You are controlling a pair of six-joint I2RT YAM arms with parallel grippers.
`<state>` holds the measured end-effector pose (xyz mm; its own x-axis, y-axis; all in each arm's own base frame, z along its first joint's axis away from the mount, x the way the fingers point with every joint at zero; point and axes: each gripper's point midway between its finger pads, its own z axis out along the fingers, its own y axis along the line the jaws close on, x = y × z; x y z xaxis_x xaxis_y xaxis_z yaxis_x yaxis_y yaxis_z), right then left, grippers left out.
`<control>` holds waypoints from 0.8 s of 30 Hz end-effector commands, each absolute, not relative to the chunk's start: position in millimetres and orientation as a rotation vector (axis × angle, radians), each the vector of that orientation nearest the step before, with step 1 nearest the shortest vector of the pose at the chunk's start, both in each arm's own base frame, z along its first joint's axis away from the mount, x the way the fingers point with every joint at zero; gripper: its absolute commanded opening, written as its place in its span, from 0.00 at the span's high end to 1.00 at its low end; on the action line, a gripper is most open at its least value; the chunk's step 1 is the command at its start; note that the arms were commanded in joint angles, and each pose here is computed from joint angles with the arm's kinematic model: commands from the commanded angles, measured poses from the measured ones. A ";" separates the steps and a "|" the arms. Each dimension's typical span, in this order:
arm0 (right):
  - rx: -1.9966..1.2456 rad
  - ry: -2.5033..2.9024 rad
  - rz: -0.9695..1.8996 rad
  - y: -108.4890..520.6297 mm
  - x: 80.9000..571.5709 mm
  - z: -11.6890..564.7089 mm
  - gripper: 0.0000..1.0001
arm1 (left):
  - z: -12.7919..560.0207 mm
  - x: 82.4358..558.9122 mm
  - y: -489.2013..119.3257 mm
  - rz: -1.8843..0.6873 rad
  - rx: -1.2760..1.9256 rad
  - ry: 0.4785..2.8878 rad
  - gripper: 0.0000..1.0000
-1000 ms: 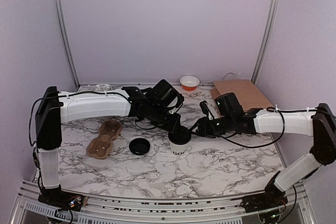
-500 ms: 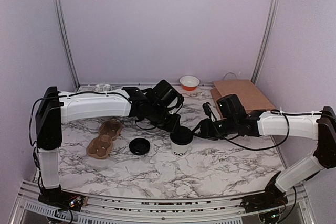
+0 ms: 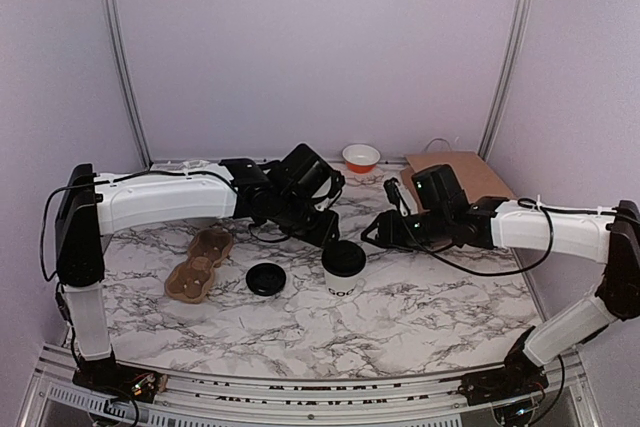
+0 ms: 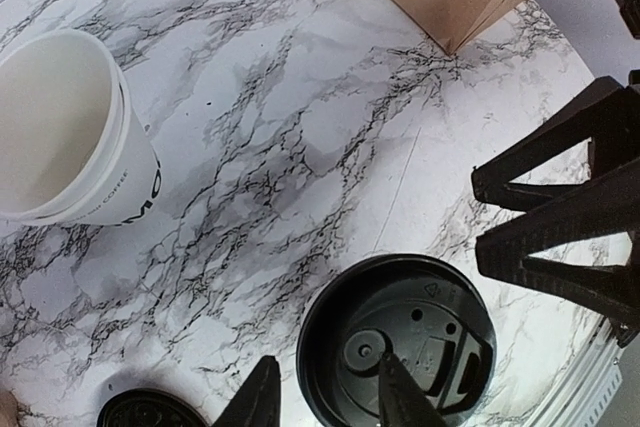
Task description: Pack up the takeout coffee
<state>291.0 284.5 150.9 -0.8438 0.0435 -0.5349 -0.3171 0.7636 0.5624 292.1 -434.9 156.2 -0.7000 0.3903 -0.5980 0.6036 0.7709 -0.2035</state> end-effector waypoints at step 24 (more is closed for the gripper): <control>-0.241 2.514 0.953 283.6 282.3 112.0 0.60 | 120.6 270.2 -427.0 -0.565 0.717 2.537 0.72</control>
<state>286.6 289.5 129.8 -0.8704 0.0033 -0.4923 -0.3357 0.7275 0.5984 275.2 -428.2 136.1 -0.7603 0.3660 -0.5366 0.5662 0.7783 -0.2714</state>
